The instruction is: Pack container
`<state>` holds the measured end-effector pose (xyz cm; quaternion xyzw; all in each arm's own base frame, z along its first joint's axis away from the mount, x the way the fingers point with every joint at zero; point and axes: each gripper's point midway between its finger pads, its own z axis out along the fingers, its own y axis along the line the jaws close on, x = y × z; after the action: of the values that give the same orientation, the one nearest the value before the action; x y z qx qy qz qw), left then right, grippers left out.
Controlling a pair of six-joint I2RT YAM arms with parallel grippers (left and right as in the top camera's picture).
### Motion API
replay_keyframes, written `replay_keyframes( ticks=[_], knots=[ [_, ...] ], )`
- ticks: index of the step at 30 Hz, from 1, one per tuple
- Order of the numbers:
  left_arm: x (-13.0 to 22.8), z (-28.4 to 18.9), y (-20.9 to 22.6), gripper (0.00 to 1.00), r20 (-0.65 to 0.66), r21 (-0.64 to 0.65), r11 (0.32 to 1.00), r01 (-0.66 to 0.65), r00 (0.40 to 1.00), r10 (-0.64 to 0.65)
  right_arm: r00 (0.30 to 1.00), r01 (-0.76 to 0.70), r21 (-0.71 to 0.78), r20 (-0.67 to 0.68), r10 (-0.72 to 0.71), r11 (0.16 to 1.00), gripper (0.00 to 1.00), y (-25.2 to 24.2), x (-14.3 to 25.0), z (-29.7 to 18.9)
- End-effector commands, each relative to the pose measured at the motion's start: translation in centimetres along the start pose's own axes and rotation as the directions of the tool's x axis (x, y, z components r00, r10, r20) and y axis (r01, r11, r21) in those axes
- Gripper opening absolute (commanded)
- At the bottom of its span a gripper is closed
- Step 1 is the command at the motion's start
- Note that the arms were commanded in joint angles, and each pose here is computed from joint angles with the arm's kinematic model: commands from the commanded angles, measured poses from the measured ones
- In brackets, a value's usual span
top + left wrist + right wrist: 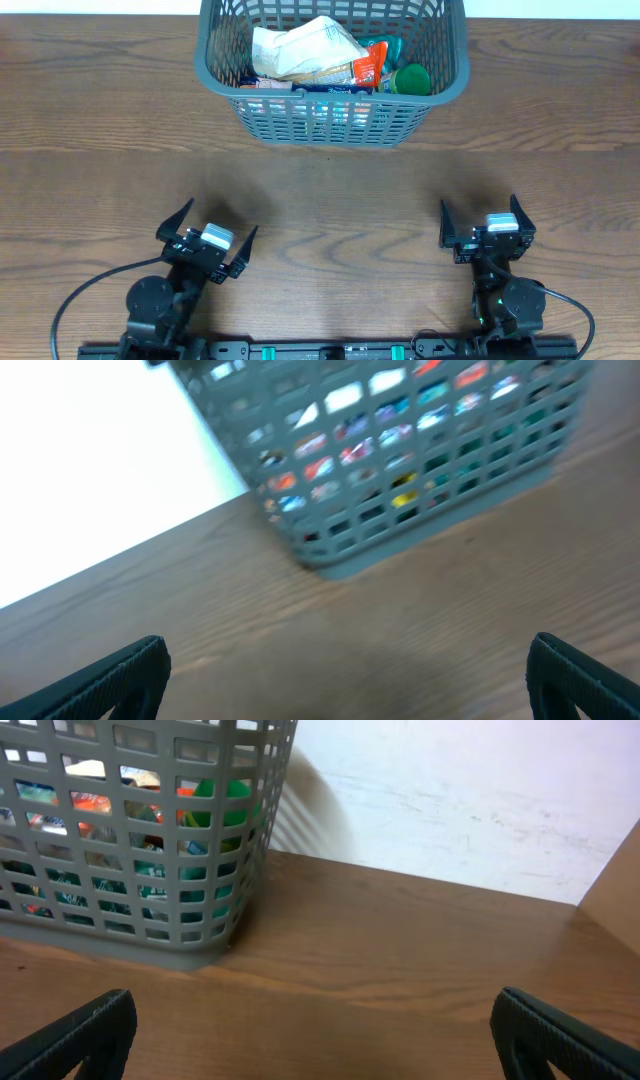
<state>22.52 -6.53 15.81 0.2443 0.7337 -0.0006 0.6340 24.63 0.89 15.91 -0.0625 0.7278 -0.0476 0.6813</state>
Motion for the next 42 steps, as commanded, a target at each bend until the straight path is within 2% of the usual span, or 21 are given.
replay_keyframes(
  ticks=[1, 4, 9, 17, 25, 42],
  knots=[
    [1.5, 0.3, 0.9, 0.99, -0.025, -0.074, 0.997, -0.019, 1.000, 0.018, 1.000, 0.015, -0.011, 0.002, -0.015, 1.000, 0.99, 0.3, 0.0, 0.0],
    [2.9, 0.6, 0.8, 0.99, -0.060, -0.083, 0.997, -0.007, 0.998, 0.002, 1.000, 0.015, -0.011, 0.002, -0.015, 1.000, 0.99, 0.3, 0.0, 0.0],
    [3.6, 0.2, 2.9, 0.99, -0.081, -0.214, 0.972, 0.098, 0.990, -0.117, 1.000, 0.015, -0.010, 0.002, -0.015, 1.000, 0.99, 0.3, 0.0, 0.0],
    [3.8, 0.1, 3.3, 0.99, -0.076, -0.240, 0.959, 0.149, 0.982, -0.171, 1.000, 0.015, -0.010, 0.002, -0.015, 1.000, 0.99, 0.3, 0.0, 0.0],
    [4.7, -0.9, 6.2, 0.99, -0.031, -0.404, 0.866, 0.295, 0.942, -0.336, 1.000, 0.015, -0.010, 0.002, -0.015, 1.000, 0.99, 0.3, 0.0, 0.0],
    [4.9, -1.0, 6.5, 0.99, -0.029, -0.418, 0.858, 0.299, 0.939, -0.342, 1.000, 0.015, -0.010, 0.002, -0.015, 1.000, 0.99, 0.3, 0.0, 0.0]
  ],
)
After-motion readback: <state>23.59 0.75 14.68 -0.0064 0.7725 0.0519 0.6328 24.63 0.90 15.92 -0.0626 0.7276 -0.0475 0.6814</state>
